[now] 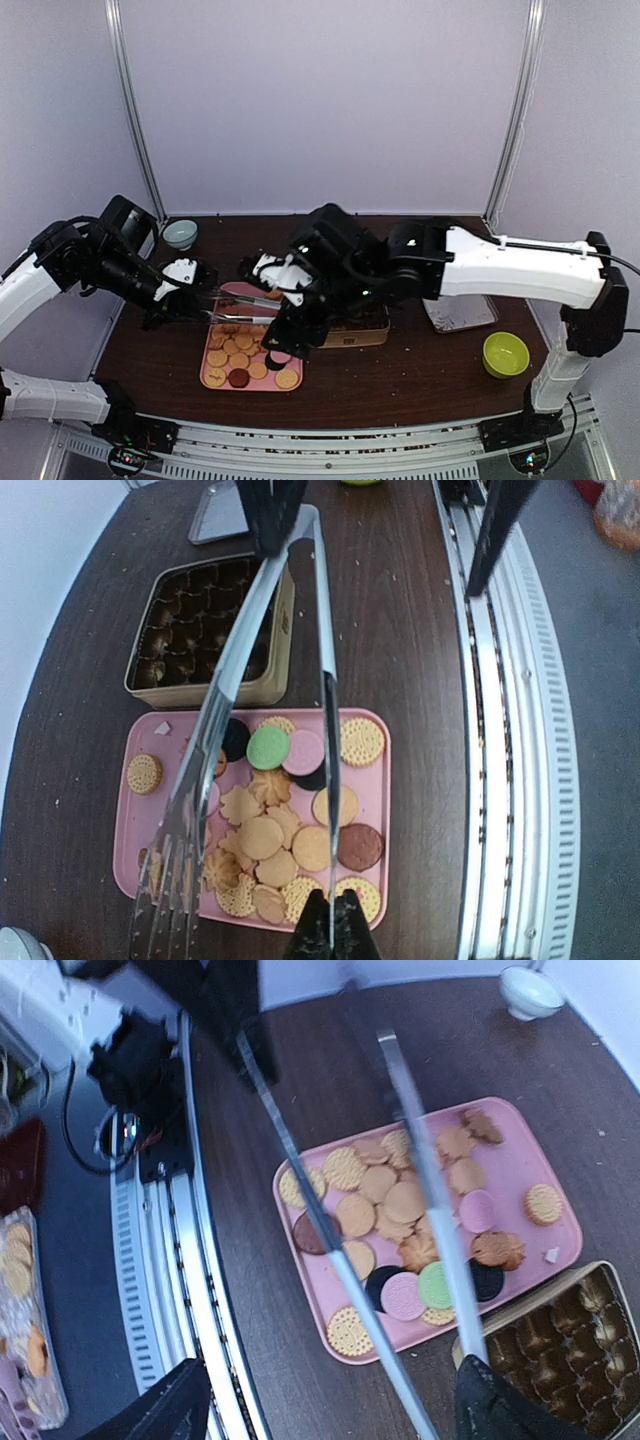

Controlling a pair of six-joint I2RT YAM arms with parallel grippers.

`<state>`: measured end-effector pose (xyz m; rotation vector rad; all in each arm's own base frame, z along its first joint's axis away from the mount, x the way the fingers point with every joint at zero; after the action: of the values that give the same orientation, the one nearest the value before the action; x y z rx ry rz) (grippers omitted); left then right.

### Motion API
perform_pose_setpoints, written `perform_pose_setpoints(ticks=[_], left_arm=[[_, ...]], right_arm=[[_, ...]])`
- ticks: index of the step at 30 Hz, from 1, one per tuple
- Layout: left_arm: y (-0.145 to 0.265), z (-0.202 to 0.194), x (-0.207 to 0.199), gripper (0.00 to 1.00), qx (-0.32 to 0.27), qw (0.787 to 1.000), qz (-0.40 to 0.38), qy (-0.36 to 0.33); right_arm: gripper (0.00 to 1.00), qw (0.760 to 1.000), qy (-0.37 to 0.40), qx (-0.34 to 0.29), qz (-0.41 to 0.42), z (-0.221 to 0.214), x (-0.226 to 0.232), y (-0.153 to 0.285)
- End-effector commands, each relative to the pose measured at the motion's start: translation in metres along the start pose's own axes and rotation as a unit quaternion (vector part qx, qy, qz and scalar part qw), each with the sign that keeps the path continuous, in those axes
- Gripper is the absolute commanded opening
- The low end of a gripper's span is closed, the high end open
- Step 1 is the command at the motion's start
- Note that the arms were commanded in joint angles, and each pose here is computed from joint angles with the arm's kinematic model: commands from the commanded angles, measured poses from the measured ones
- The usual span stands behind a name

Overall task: Pack the cookies
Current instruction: Pass from the right arm to the left, then adjust the clamp.

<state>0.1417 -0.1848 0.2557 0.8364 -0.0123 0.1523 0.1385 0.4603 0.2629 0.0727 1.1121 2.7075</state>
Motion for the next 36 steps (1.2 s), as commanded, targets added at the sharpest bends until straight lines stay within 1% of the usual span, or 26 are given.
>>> perform_pose_setpoints(ticks=[1,3,5,7,9,10,12,16,18,24,27,30,33,36], left_arm=[[0.016,0.049,0.007,0.00,-0.136,0.989,0.009,0.063],[0.024,0.062,0.005,0.00,-0.166,0.982,-0.009,0.086],[0.034,0.077,0.001,0.00,-0.193,0.975,-0.030,0.102],[0.045,0.092,0.003,0.00,-0.220,0.967,-0.037,0.119],[0.056,0.107,0.005,0.00,-0.248,0.958,-0.049,0.132],[0.061,0.114,0.006,0.00,-0.261,0.953,-0.059,0.141],[0.068,0.126,0.009,0.00,-0.282,0.942,-0.082,0.163],[0.076,0.139,0.017,0.00,-0.315,0.919,-0.121,0.204],[0.078,0.142,0.018,0.00,-0.324,0.911,-0.139,0.213],[0.077,0.141,0.016,0.00,-0.328,0.901,-0.165,0.232],[0.077,0.143,0.016,0.00,-0.334,0.894,-0.180,0.240],[0.077,0.145,0.015,0.00,-0.334,0.888,-0.197,0.249],[0.080,0.147,0.013,0.00,-0.334,0.883,-0.210,0.253],[0.081,0.147,0.012,0.00,-0.334,0.880,-0.217,0.258]], right_arm=[[0.90,0.977,-0.087,-0.186,-0.058,0.033,-0.047,0.100],[0.95,0.961,-0.122,-0.237,-0.071,0.024,-0.061,0.128],[0.98,0.942,-0.159,-0.284,-0.075,0.012,-0.073,0.151],[1.00,0.923,-0.178,-0.335,-0.071,0.005,-0.079,0.172],[1.00,0.910,-0.189,-0.365,-0.051,-0.005,-0.077,0.180],[1.00,0.901,-0.190,-0.389,-0.039,-0.002,-0.075,0.189],[1.00,0.891,-0.191,-0.411,-0.009,-0.002,-0.070,0.189],[1.00,0.894,-0.184,-0.408,0.033,0.013,-0.065,0.178],[1.00,0.890,-0.183,-0.415,0.052,0.023,-0.065,0.174],[0.98,0.873,-0.171,-0.449,0.086,0.058,-0.069,0.168],[0.96,0.868,-0.171,-0.456,0.095,0.073,-0.073,0.161],[0.93,0.859,-0.171,-0.472,0.106,0.084,-0.077,0.159],[0.89,0.849,-0.174,-0.486,0.108,0.089,-0.083,0.159],[0.84,0.833,-0.185,-0.508,0.121,0.088,-0.090,0.164]])
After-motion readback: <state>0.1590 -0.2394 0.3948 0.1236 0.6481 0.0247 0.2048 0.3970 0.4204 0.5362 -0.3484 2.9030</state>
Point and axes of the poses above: each gripper's point midway between its finger pads, its own y axis back along the fingers, its own x axis along the line the jaws close on, z = x × y, the point moved 3 cm from there along y, back along the fingers, and after that the axes turned 6 degrees about y, right-handed, at the moved point
